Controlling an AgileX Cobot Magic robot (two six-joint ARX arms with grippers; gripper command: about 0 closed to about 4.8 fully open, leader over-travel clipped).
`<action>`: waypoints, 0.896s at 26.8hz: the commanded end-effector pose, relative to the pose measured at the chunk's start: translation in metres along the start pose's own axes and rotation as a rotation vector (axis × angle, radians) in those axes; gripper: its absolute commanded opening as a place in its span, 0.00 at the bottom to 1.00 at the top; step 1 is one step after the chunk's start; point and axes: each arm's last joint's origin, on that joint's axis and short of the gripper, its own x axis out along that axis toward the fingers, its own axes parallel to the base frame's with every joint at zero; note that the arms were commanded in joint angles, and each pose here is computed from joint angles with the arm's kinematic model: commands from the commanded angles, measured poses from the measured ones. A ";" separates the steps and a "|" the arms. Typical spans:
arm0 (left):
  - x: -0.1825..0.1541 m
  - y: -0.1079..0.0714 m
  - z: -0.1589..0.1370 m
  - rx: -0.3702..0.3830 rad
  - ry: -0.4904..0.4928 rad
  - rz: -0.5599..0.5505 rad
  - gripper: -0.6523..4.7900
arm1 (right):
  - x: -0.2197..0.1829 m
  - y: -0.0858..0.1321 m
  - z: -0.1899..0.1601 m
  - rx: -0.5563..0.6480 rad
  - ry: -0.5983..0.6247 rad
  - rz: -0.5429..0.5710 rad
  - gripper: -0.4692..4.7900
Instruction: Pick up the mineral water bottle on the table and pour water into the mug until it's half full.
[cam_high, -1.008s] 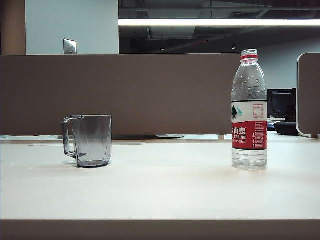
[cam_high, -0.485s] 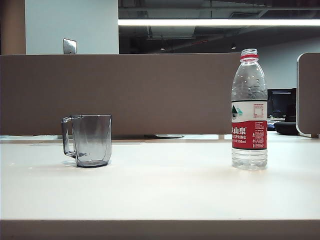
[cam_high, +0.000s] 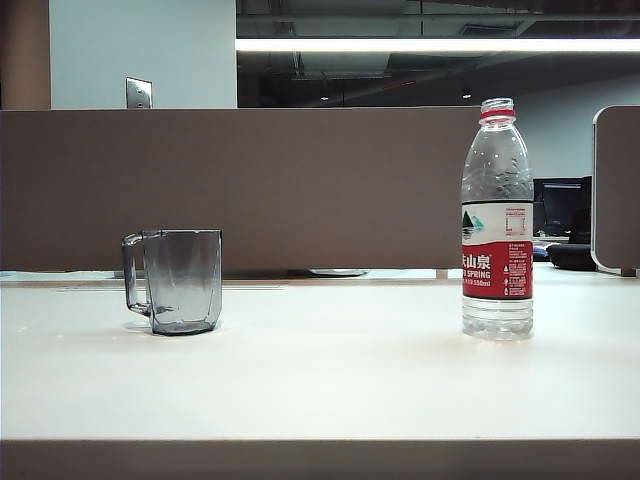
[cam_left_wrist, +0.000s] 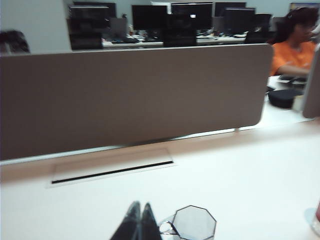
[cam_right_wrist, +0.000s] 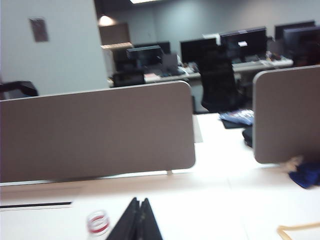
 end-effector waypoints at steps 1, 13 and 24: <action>0.010 0.002 0.017 0.029 0.010 -0.016 0.11 | 0.024 -0.001 0.009 -0.005 0.054 -0.031 0.08; 0.040 -0.019 0.024 0.014 0.244 -0.345 0.11 | 0.088 0.019 -0.010 -0.333 0.491 0.153 0.08; 0.044 -0.024 0.022 0.026 0.264 -0.337 0.11 | 0.112 0.034 -0.040 -0.281 0.634 0.267 0.09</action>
